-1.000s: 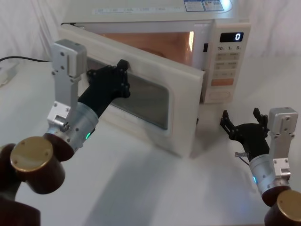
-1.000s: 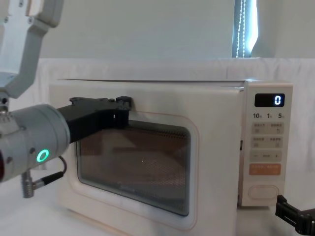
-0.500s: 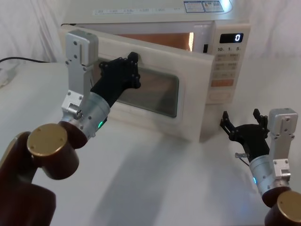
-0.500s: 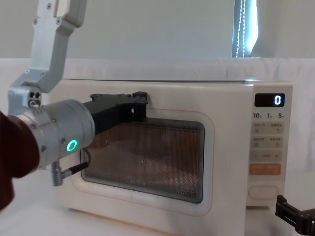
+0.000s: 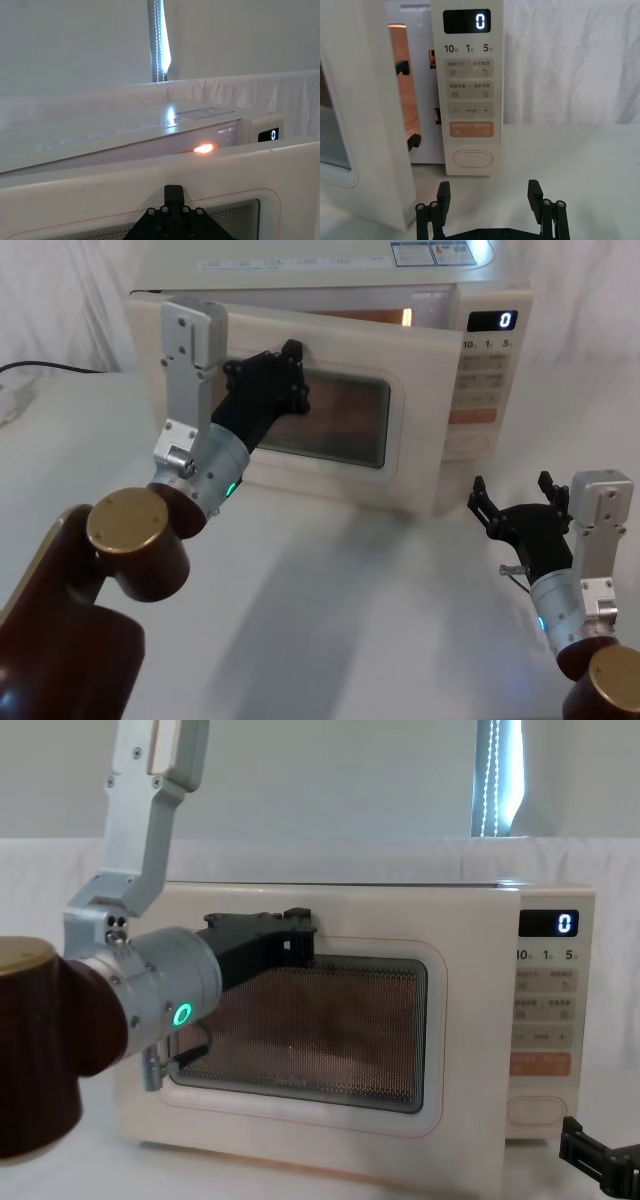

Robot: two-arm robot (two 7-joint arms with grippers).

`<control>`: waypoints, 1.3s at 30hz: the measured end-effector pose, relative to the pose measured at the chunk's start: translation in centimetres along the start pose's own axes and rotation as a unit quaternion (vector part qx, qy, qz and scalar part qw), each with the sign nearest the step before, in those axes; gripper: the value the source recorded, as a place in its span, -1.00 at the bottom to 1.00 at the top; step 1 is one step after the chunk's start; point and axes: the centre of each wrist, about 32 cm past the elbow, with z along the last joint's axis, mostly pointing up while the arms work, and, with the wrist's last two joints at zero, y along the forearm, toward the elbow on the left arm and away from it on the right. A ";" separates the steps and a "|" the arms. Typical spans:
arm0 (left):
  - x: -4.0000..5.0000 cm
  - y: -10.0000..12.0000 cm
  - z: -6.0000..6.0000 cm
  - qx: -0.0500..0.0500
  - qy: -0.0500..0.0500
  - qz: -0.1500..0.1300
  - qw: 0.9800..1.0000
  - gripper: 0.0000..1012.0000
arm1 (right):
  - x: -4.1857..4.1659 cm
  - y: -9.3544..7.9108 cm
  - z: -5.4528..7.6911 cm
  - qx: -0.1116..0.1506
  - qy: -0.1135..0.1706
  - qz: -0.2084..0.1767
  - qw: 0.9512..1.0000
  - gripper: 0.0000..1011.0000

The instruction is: Press the button to open the microwave door with one hand; close the microwave door with the other hand.

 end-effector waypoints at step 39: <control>0.20 -2.6 0.2 -0.002 -0.002 0.009 1.000 -1.00 | 0.00 0.0 0.0 0.000 0.000 0.000 1.000 0.98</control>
